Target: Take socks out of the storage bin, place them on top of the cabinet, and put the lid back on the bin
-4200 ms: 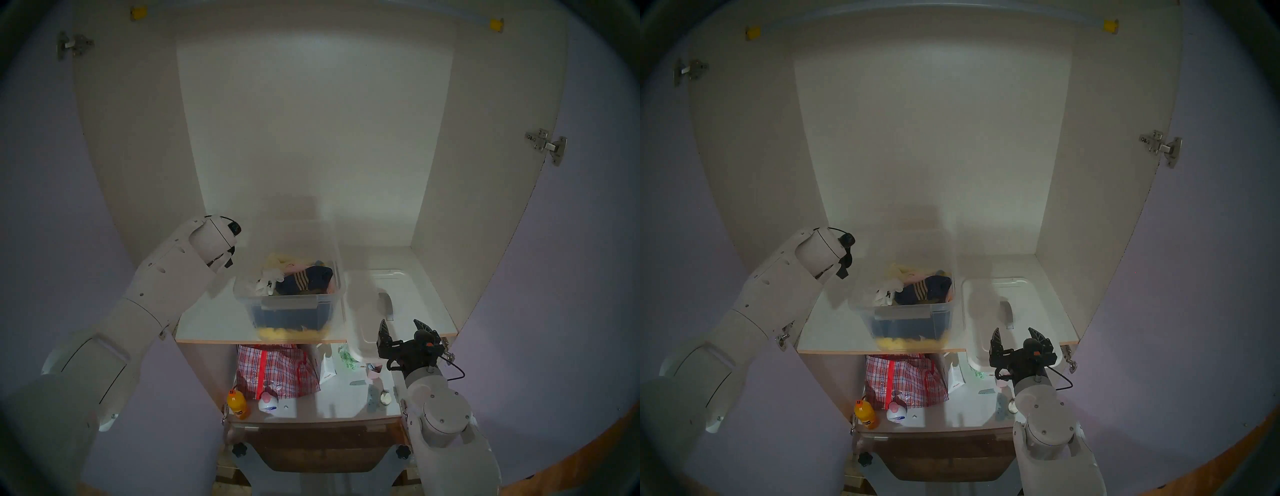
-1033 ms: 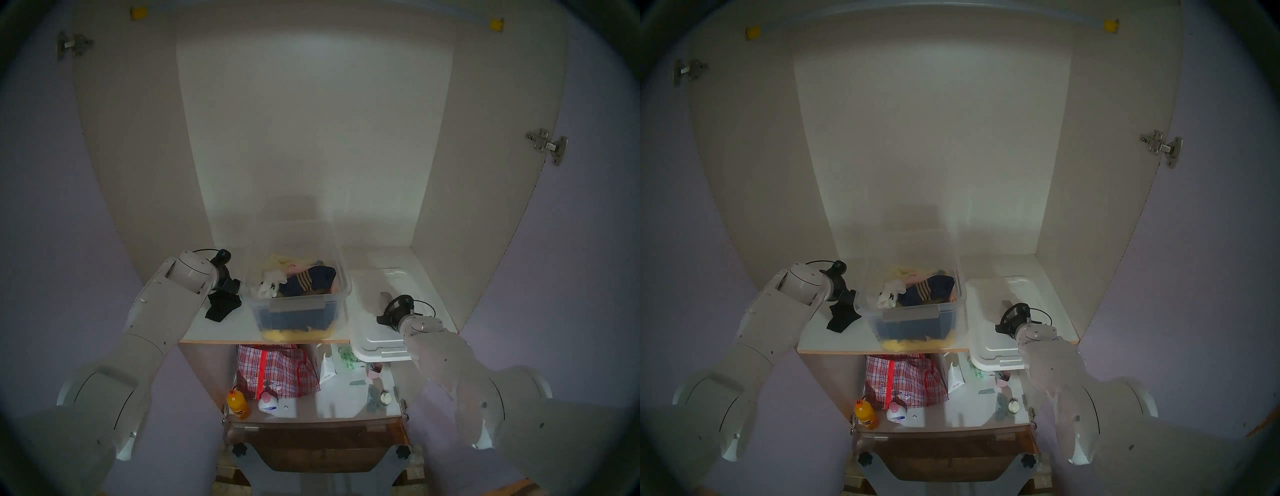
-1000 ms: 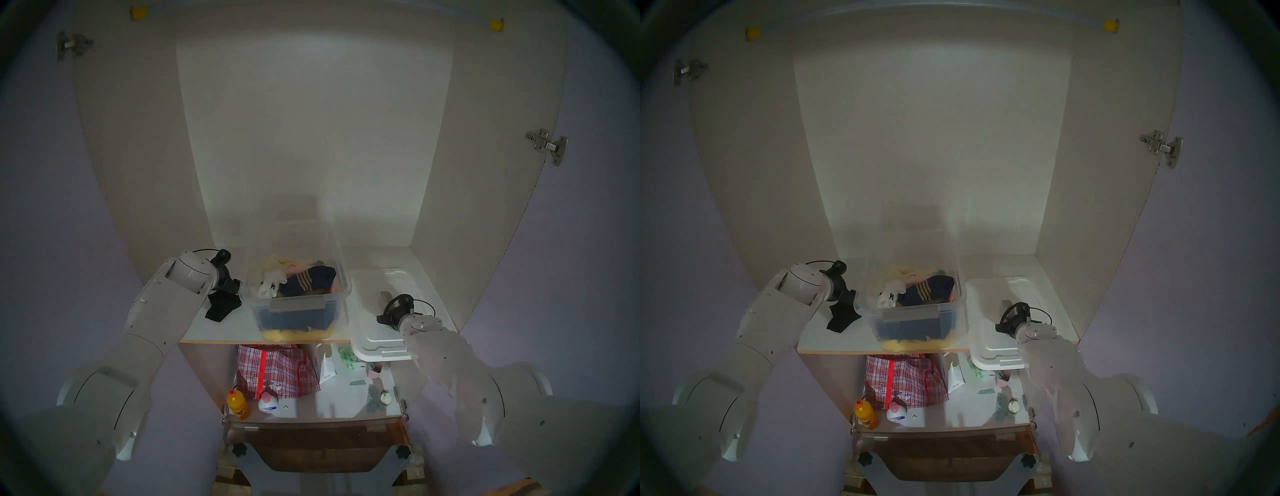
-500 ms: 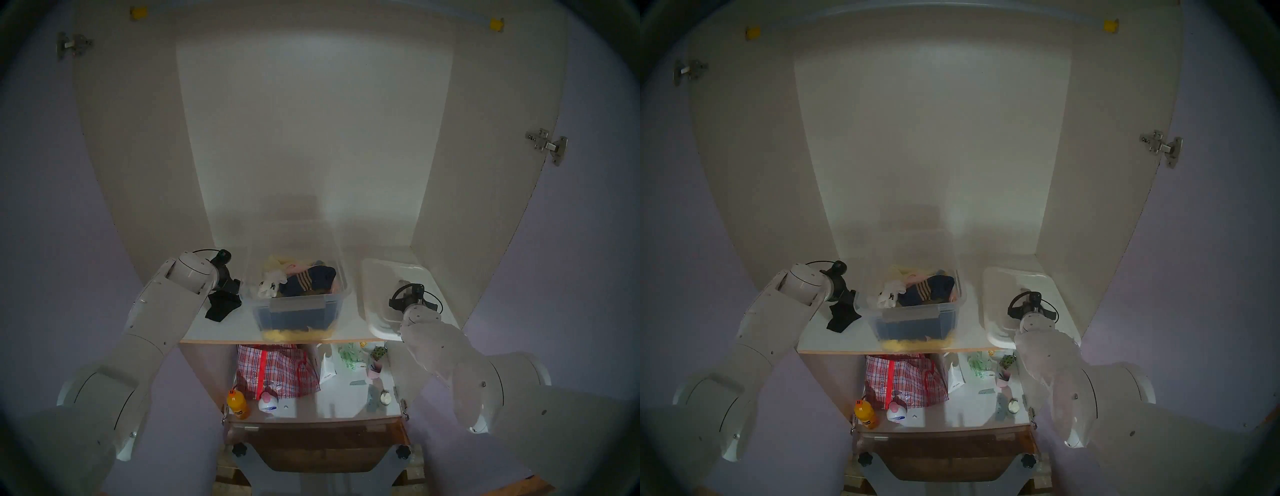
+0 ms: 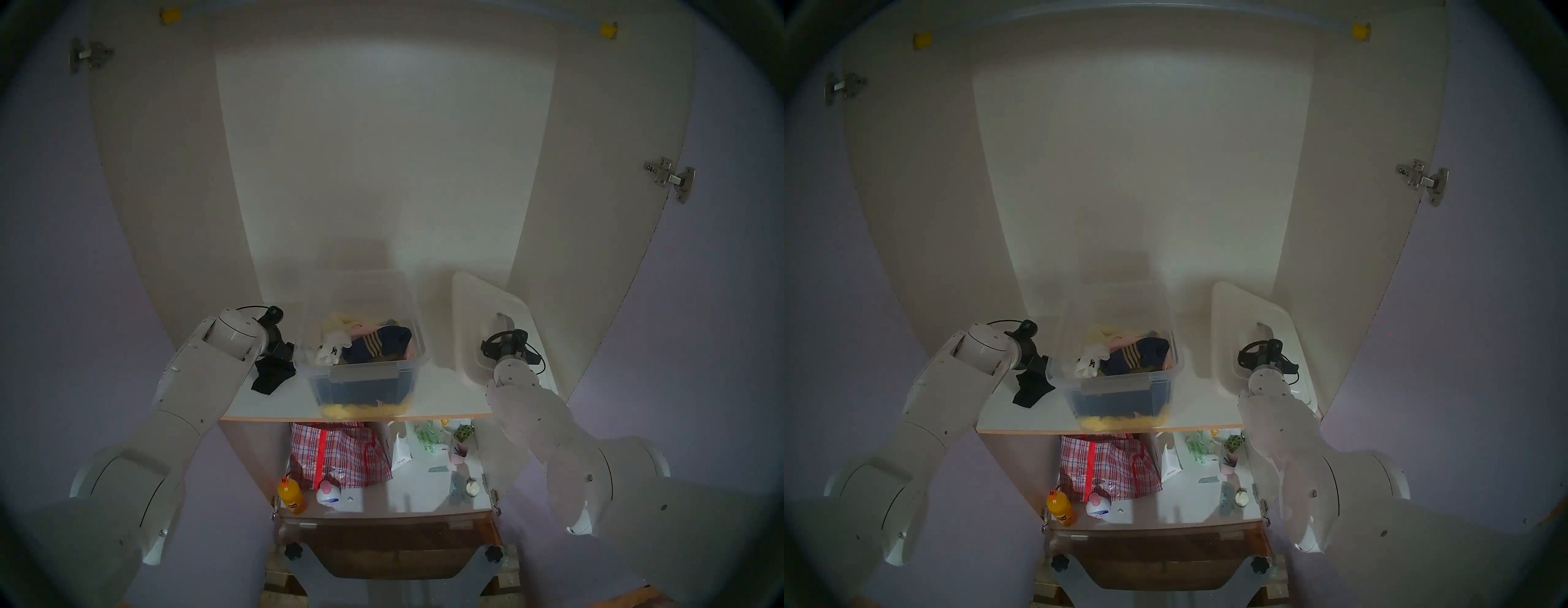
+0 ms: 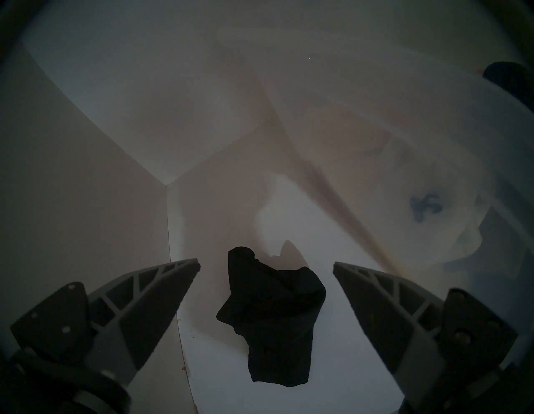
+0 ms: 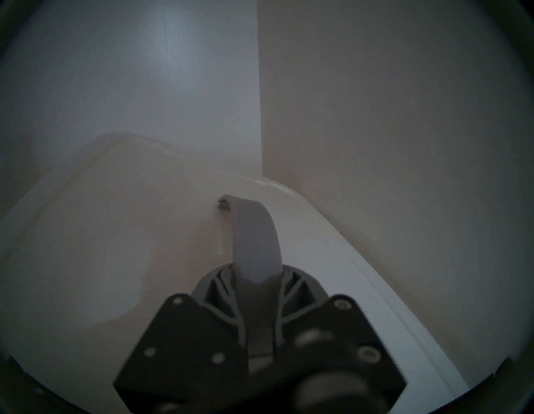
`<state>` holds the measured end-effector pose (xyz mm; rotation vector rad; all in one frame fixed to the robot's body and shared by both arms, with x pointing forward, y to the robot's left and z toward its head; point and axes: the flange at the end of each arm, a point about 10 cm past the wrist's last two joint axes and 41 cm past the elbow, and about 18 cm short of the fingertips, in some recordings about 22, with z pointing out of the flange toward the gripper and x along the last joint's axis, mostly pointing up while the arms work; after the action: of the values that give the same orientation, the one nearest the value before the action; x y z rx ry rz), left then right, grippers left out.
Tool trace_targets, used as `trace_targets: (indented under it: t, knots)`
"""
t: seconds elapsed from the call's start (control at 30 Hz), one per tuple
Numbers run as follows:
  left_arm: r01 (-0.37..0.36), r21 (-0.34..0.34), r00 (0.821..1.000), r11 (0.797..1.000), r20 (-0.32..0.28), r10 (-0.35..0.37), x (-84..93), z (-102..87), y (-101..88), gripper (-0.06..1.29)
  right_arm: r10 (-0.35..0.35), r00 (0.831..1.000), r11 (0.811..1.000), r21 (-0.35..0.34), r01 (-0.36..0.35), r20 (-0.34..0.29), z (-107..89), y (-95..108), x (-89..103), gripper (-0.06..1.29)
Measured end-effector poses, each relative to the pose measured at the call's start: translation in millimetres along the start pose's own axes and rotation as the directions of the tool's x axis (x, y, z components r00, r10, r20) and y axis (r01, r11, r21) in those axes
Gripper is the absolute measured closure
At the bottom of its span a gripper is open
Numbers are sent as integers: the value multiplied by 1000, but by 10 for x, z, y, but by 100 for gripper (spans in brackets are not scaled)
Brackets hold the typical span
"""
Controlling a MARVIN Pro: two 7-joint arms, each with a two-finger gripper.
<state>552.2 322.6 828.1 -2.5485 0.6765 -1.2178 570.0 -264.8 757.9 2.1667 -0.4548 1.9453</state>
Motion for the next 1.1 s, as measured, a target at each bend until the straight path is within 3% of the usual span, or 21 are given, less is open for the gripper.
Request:
trace_targets:
  t: [0.4, 0.53, 0.67, 0.8, 1.1]
  knots:
    - [1, -1, 1000, 1000, 1, -1, -5, 3, 3, -1, 7, 985, 1000, 21, -3, -171, 105, -257, 692, 114]
    - [1, -1, 1000, 1000, 1, -1, -5, 3, 3, -1, -67, 976, 994, 76, 85, -206, 83, -479, 944, 114]
    - [1, -1, 1000, 1000, 1, -1, -4, 3, 4, -1, -106, 977, 986, 109, 128, -185, 26, -674, 1158, 114]
    - [1, -1, 1000, 1000, 0, -1, -4, 3, 4, -1, -104, 984, 985, 121, 122, -146, -73, -777, 1379, 114]
    - [1, -1, 1000, 1000, -1, -1, -3, 2, 3, -1, -116, 993, 976, 182, 117, -20, -463, -1068, 1520, 114]
